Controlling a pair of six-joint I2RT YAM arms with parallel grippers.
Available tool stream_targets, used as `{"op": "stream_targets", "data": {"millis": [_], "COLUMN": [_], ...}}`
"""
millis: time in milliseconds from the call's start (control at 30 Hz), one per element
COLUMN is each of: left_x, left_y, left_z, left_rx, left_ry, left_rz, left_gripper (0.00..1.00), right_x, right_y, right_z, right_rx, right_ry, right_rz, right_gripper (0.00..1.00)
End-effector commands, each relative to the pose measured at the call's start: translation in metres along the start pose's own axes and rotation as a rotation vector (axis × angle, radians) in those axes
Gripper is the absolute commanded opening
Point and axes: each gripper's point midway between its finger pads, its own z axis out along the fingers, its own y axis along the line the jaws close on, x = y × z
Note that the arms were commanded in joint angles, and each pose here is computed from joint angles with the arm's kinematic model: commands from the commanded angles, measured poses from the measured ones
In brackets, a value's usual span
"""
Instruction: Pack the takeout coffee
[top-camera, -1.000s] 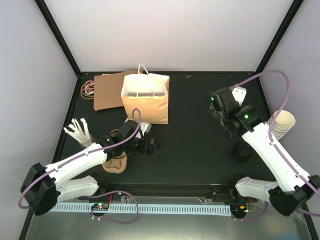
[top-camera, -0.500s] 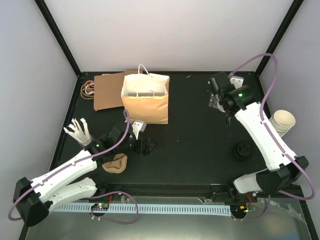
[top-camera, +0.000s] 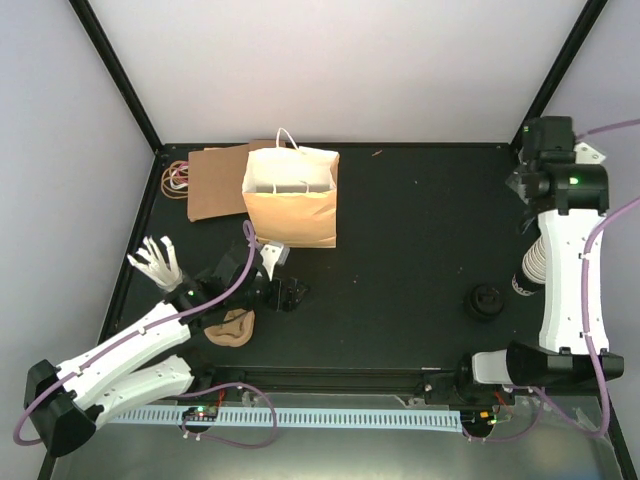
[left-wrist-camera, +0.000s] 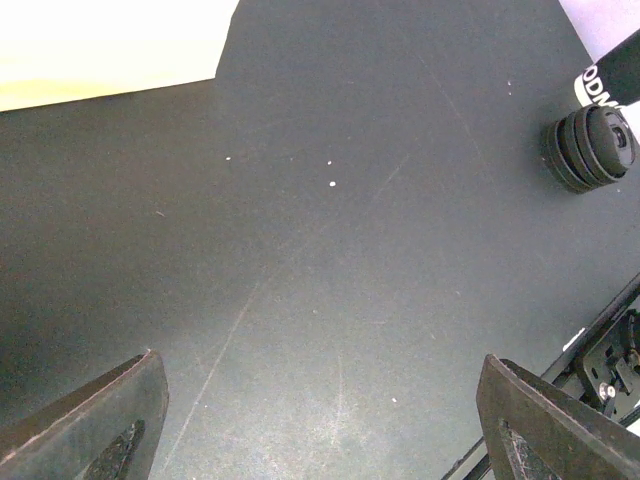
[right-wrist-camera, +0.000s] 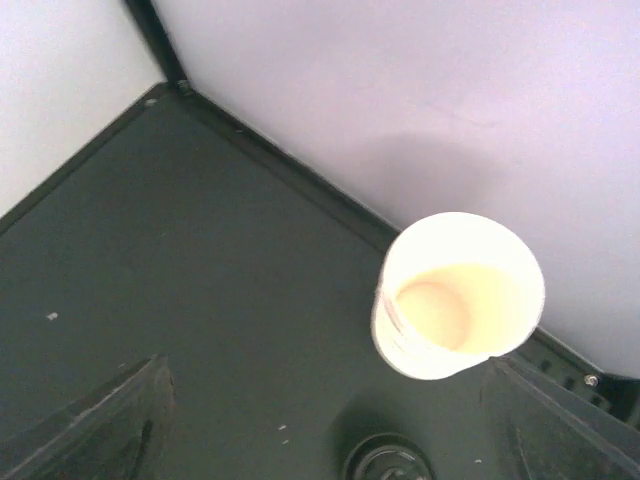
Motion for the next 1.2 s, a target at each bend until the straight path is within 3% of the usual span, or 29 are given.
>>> {"op": "stream_targets", "data": {"millis": [0,100,233,600,867,1167], "left_x": [-0.017,-0.018,-0.019,-0.02,-0.02,-0.022], "left_y": [-0.014,-0.014,-0.016,-0.02,-0.019,-0.016], "left_z": [-0.009,-0.009,-0.008,-0.007,-0.008,-0.013], "left_rx": [0.021,0.015,0.023,0.034,0.028,0.011], "left_ry": [-0.027,-0.018,-0.016,0.002,-0.007,-0.017], "left_rz": [0.04,0.046,0.047,0.063,0.067,0.072], "left_gripper": [0.87,0.87,0.87,0.87,0.87,0.88], "right_x": [0.001,0.003,0.012,0.049,0.046,0.038], "right_y": [-0.027,-0.038,-0.055,-0.067,-0.066,-0.063], "right_z": [0.017,0.031,0.056,0.109,0.113,0.121], "right_rx": [0.037,0.061,0.109,0.081,0.074,0.083], "right_ry": [0.077,0.114,0.215,0.391,0.394,0.403], "right_rz": [0.079,0.111,0.151,0.208,0.21,0.199], "right_gripper": [0.84,0.83,0.73,0.67,0.53,0.5]}}
